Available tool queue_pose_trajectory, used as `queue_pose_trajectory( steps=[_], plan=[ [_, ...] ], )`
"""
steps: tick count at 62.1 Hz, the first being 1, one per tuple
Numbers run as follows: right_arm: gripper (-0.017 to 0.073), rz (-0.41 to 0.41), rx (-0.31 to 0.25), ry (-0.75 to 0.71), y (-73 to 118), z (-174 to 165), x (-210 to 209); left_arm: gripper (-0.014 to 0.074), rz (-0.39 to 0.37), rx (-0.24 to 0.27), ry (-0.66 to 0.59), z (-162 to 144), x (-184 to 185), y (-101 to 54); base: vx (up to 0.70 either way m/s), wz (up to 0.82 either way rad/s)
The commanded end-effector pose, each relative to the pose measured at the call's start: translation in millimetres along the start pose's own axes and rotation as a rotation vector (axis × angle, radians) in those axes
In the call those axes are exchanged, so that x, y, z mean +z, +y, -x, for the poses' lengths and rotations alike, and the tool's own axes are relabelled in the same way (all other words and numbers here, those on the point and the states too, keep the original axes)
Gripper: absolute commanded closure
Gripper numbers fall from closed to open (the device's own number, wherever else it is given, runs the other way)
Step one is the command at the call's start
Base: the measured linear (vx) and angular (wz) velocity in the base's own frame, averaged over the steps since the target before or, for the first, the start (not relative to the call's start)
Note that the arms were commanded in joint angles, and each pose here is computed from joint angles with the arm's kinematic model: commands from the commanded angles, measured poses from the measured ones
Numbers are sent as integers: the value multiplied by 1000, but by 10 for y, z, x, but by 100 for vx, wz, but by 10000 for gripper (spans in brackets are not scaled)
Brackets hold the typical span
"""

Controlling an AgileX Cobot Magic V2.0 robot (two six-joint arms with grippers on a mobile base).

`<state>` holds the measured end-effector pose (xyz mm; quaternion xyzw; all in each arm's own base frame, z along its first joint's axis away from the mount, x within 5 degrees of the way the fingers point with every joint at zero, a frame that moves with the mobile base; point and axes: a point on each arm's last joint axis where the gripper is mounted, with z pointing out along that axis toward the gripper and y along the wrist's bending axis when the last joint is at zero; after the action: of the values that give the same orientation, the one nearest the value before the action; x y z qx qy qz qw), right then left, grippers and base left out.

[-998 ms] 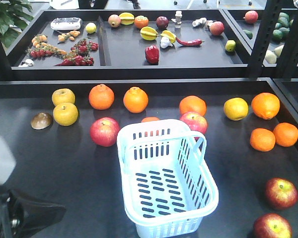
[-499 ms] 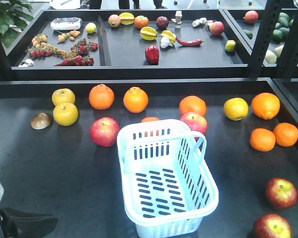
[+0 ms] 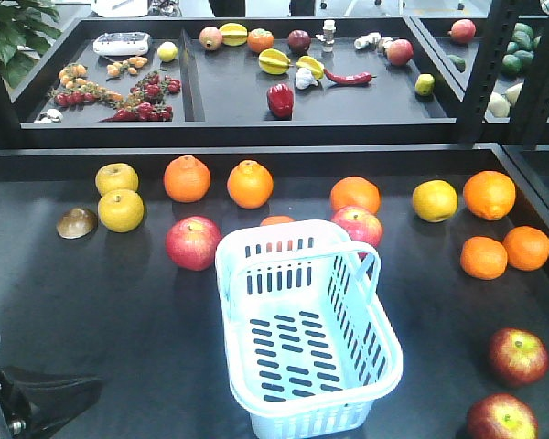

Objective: Pick three apples into basket with both arms
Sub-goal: 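Open the left gripper, release the basket handle and withdraw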

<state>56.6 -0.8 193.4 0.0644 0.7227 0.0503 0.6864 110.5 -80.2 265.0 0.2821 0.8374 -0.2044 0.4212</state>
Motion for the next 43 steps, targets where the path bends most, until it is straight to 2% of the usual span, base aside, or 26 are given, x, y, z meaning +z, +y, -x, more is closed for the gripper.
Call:
queue_pose_trajectory(
  steps=[1,5,8,11,13,16,24,28,34,37,43],
  plan=[
    [564,27,210,-129,7,82,-9,599,16,-20,-72,116,-37,7,0,0],
    [564,45,475,-161,1,114,-13,599,12,-22,-67,111,-36,3,0,0],
    [564,53,618,-176,-7,128,-16,599,7,-25,-63,107,-36,-1,0,0],
    [564,58,732,-180,-13,131,-16,599,2,-29,-58,103,-36,-6,0,0],
    [564,60,791,-184,-18,134,-17,599,-4,-37,-57,102,-36,-11,0,0],
    [564,61,851,-192,-25,139,-18,599,-12,-47,-56,101,-36,-18,0,0],
    [564,62,958,-192,-34,137,-18,599,-31,-67,-49,96,-36,-35,0,0],
    [564,66,975,-161,-19,114,-14,599,-31,-68,-50,96,-36,-35,0,0],
    [564,68,942,-139,-5,108,-13,599,-29,-68,-53,100,-36,-33,0,0],
    [564,78,860,-127,20,148,-23,599,-28,-67,-53,99,-36,-33,0,0],
    [564,117,611,-60,123,314,-67,599,-30,-66,-50,97,-36,-34,0,0]
  ],
)
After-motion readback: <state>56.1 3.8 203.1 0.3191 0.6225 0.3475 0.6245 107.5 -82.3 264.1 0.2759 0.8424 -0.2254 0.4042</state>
